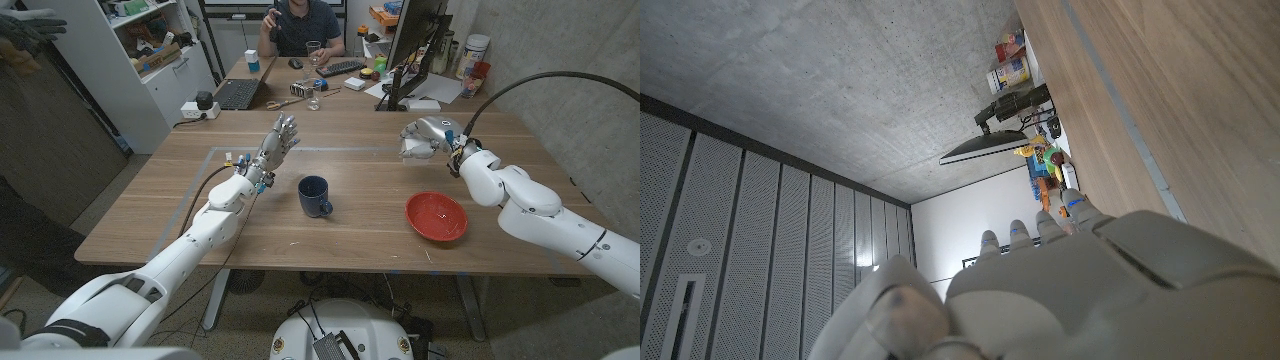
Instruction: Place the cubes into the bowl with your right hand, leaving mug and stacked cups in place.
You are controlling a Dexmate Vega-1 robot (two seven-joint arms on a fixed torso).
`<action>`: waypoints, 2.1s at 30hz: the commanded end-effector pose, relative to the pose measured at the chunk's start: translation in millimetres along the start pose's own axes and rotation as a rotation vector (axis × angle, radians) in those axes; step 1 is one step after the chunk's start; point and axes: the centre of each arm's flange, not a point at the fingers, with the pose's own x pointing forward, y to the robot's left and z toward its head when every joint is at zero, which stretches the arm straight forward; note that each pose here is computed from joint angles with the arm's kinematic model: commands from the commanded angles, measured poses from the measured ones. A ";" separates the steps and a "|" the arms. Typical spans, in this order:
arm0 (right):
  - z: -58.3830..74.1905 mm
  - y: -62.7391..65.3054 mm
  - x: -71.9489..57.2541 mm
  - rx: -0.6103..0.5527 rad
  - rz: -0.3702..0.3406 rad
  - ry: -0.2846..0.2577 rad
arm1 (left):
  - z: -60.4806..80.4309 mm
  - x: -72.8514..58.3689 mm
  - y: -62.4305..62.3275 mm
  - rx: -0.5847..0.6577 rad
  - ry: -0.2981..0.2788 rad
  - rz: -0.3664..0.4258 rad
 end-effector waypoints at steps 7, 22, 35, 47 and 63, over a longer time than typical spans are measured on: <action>-4.1 -3.8 -30.3 -0.011 0.005 0.015 | -3.4 6.7 -3.1 -0.003 0.006 -0.015; -14.1 3.0 -64.5 -0.017 0.041 0.064 | -4.5 18.1 -6.7 -0.004 0.007 -0.040; -20.1 7.3 -89.1 -0.015 0.076 0.096 | -6.4 27.3 -12.1 -0.001 0.017 -0.061; -22.8 7.2 -113.6 0.011 0.097 0.123 | -6.8 36.5 -18.0 0.000 0.019 -0.078; -6.4 11.7 -136.6 0.036 0.126 0.103 | -2.9 45.9 -16.5 0.005 0.012 -0.084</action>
